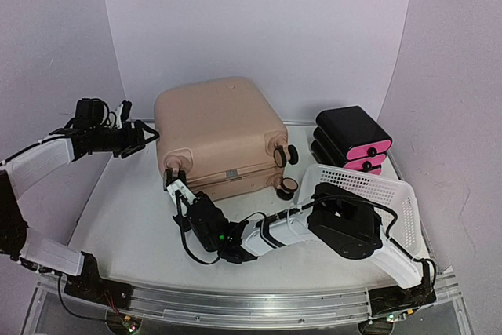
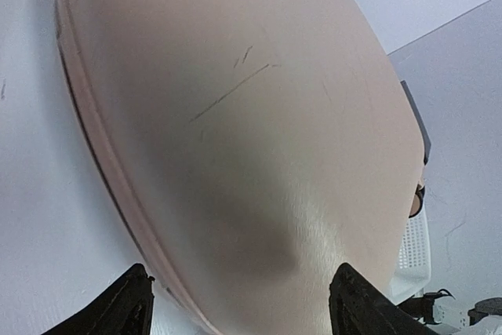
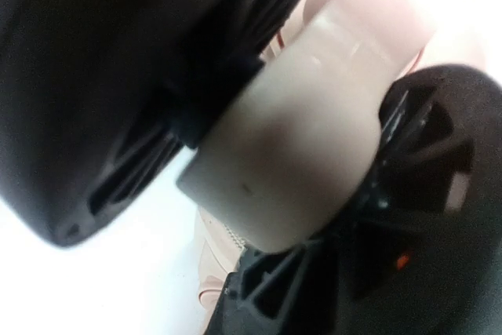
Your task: Open, take out, and arrange the luggage
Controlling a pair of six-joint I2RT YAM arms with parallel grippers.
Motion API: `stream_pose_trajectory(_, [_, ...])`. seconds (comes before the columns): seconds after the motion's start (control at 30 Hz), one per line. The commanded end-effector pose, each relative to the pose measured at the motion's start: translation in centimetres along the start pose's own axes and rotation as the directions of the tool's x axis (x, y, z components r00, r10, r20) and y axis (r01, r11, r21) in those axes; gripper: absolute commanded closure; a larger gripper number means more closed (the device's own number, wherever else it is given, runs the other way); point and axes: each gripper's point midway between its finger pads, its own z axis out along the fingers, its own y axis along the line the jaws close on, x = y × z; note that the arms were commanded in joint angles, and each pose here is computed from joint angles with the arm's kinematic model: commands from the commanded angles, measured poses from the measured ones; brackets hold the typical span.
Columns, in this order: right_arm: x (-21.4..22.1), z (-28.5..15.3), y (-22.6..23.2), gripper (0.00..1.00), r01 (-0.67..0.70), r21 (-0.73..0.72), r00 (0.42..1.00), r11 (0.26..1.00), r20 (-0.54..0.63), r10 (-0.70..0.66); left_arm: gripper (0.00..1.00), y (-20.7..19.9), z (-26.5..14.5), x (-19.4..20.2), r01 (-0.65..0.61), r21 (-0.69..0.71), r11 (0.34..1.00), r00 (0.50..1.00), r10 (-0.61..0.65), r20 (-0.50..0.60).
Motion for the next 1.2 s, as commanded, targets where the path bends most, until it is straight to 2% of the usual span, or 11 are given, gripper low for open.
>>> stream_pose_trajectory(0.0, [-7.4, -2.7, 5.0, 1.00, -0.104, -0.148, 0.974, 0.984, 0.184, 0.130, 0.21, -4.8, 0.9, -3.4, -0.126, 0.190, 0.974, 0.991, 0.115, 0.070])
stream_pose_trajectory(0.33, [-7.0, -0.9, 7.3, 1.00, -0.122, -0.116, 0.973, 0.986, 0.180, 0.142, 0.32, -4.3, 3.9, 3.0, -0.064, 0.212, 0.975, 0.992, 0.086, -0.097])
stream_pose_trajectory(0.47, [-7.1, 0.2, 7.3, 1.00, -0.110, -0.056, 0.974, 0.992, 0.195, 0.119, 0.33, -4.5, 2.6, 3.3, -0.146, 0.205, 0.968, 0.985, 0.161, -0.059])
stream_pose_trajectory(0.57, [-6.8, 0.7, 7.2, 1.00, -0.103, -0.042, 0.975, 0.994, 0.192, 0.109, 0.34, -4.6, 2.3, 3.9, -0.133, 0.210, 0.969, 0.985, 0.154, -0.083])
stream_pose_trajectory(0.73, [-5.6, 1.6, 8.0, 1.00, -0.112, -0.098, 0.983, 0.989, 0.137, 0.125, 0.33, -2.8, 1.6, 3.7, -0.122, 0.086, 0.989, 0.989, 0.128, -0.068])
stream_pose_trajectory(0.93, [-6.8, 0.1, 6.6, 0.96, -0.104, -0.123, 0.986, 0.987, 0.114, 0.118, 0.27, -2.1, -2.3, 2.1, -0.089, -0.073, 0.993, 0.996, 0.091, 0.013])
stream_pose_trajectory(1.0, [-6.7, 0.3, 6.6, 0.83, -0.112, -0.128, 0.985, 0.985, 0.115, 0.127, 0.26, -1.2, -3.7, 2.2, -0.046, -0.153, 0.987, 0.997, 0.054, 0.048])
stream_pose_trajectory(1.07, [-7.2, -0.2, 6.8, 0.61, -0.138, -0.171, 0.981, 0.976, 0.110, 0.158, 0.25, -0.8, -4.6, 3.0, -0.015, -0.179, 0.984, 0.998, 0.025, 0.054])
stream_pose_trajectory(1.17, [-7.1, -2.3, 6.4, 0.37, -0.178, -0.244, 0.983, 0.953, 0.004, 0.185, 0.24, -0.4, -5.4, 5.2, 0.026, -0.173, 0.985, 0.999, -0.019, 0.043])
